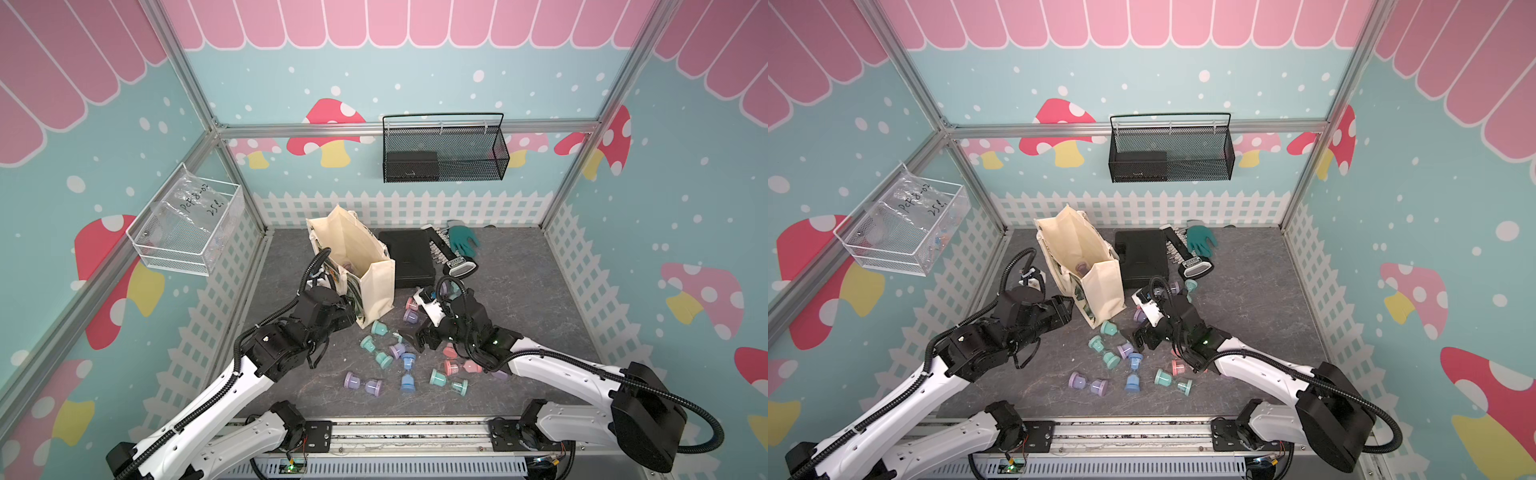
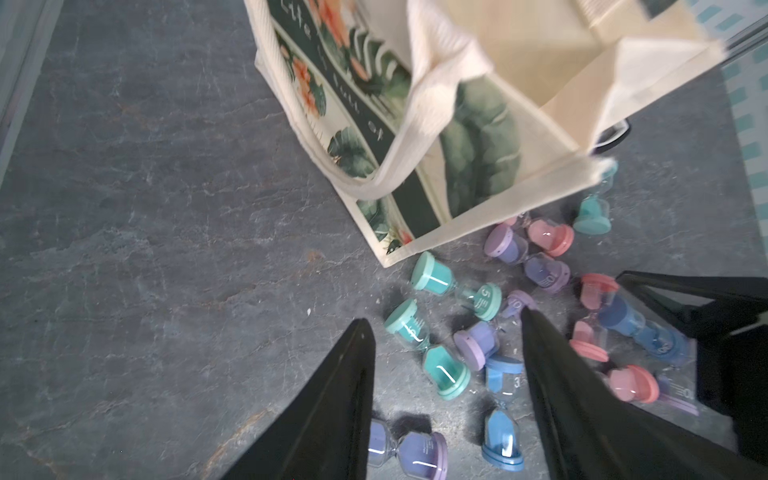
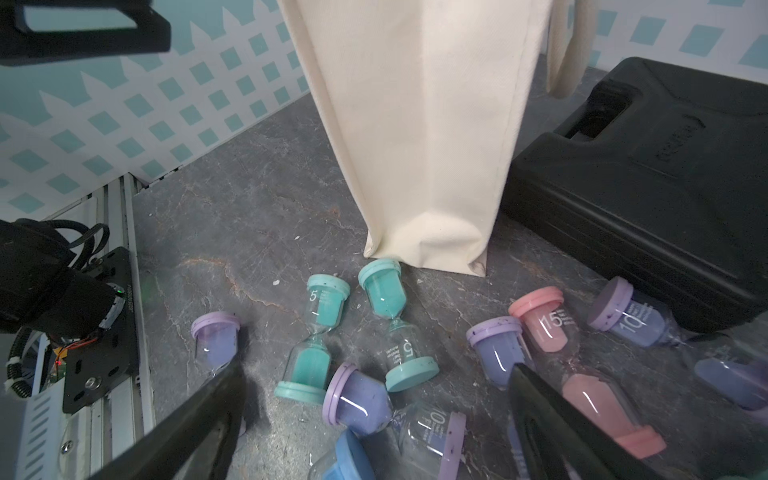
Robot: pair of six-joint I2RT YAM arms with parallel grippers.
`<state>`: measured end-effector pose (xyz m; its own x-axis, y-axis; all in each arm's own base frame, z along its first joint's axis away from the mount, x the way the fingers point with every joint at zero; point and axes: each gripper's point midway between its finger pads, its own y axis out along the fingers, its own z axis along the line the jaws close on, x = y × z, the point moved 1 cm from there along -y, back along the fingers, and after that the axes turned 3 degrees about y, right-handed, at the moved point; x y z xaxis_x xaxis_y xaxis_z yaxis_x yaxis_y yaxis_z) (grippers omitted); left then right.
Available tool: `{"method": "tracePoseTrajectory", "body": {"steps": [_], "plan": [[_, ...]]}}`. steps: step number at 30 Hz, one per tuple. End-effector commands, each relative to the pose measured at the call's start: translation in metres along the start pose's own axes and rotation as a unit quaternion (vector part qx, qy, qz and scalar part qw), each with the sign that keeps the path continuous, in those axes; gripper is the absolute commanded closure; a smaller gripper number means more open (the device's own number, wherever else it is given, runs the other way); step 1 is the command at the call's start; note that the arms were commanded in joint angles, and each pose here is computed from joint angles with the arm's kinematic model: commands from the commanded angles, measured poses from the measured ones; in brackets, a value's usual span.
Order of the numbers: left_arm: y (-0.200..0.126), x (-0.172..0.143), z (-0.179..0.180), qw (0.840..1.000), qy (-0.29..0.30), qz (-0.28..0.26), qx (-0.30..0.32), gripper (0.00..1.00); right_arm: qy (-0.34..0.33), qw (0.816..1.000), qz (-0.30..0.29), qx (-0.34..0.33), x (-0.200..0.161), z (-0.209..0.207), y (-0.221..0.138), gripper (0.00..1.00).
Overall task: Put the hourglass into the canvas bag
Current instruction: Pick up the hourglass from the center of the board.
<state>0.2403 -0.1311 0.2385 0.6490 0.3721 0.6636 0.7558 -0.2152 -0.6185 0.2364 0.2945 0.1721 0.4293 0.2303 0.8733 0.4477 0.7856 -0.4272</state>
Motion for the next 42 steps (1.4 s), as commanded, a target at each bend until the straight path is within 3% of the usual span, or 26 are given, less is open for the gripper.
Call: {"method": "tracePoseTrajectory", "body": {"steps": [1, 11, 21, 42], "plan": [[0.007, -0.025, 0.008, 0.999, -0.043, 0.031, 0.004, 0.41, -0.010, 0.999, -0.011, 0.029, -0.002, 0.011, 0.002, 0.00], [0.044, -0.077, 0.024, 0.993, -0.089, 0.080, 0.022, 0.41, -0.007, 0.999, -0.004, 0.042, -0.034, 0.010, 0.008, 0.00], [0.074, -0.109, 0.024, 0.987, -0.112, 0.107, 0.049, 0.39, -0.019, 0.999, -0.013, 0.035, -0.044, 0.006, 0.008, 0.00], [0.125, -0.142, 0.025, 0.979, -0.085, 0.122, 0.142, 0.36, -0.034, 0.999, -0.040, 0.004, -0.050, -0.005, 0.001, 0.00]]}}
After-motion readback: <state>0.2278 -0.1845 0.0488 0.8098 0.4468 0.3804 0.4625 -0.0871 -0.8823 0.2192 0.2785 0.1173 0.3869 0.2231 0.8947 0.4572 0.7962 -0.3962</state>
